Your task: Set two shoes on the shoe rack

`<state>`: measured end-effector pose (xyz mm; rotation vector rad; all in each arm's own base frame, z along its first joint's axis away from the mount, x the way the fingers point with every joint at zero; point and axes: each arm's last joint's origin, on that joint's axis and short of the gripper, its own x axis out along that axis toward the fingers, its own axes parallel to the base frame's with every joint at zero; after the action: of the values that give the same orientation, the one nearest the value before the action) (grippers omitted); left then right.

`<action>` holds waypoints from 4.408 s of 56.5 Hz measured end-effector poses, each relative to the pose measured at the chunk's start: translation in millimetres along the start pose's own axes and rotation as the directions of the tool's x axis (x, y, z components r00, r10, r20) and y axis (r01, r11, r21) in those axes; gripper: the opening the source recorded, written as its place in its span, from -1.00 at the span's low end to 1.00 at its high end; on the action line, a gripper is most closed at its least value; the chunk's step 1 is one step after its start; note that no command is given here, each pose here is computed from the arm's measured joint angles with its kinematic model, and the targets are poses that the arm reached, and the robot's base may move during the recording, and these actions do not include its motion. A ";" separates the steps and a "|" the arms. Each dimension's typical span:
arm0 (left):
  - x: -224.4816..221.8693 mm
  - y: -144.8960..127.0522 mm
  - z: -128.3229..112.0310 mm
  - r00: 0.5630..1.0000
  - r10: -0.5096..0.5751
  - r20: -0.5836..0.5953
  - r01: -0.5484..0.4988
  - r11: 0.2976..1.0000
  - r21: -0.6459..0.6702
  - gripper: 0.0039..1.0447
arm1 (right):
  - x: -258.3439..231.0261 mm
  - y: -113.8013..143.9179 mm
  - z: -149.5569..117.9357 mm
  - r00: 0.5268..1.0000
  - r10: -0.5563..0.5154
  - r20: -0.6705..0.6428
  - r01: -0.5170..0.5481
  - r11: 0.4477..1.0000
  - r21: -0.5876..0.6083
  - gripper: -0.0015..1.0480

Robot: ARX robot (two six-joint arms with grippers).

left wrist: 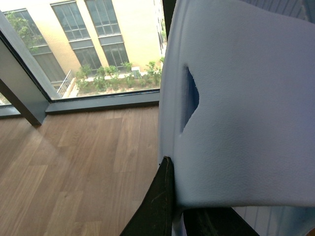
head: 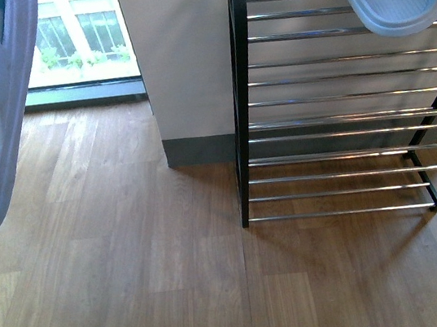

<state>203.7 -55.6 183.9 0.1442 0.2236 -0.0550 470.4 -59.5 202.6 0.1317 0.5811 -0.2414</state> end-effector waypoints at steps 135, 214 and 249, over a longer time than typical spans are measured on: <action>0.0 0.0 0.0 1.000 0.000 0.000 0.000 1.000 0.000 -0.97 | -251.1 -47.1 -173.7 0.813 0.255 0.523 -0.201 0.967 -0.159 0.02; 0.0 0.0 0.0 1.000 0.000 0.000 0.000 1.000 0.000 -0.97 | -285.4 -38.8 -225.1 0.797 0.261 0.544 -0.188 0.964 -0.187 -0.97; 0.0 0.0 0.0 1.000 0.000 0.000 0.000 1.000 0.000 -0.97 | -295.1 -42.5 -235.0 0.800 0.261 0.540 -0.188 0.964 -0.188 -0.88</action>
<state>203.7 -55.6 183.9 0.1442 0.2236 -0.0550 96.9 -0.2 169.9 0.0025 -0.0162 -0.0019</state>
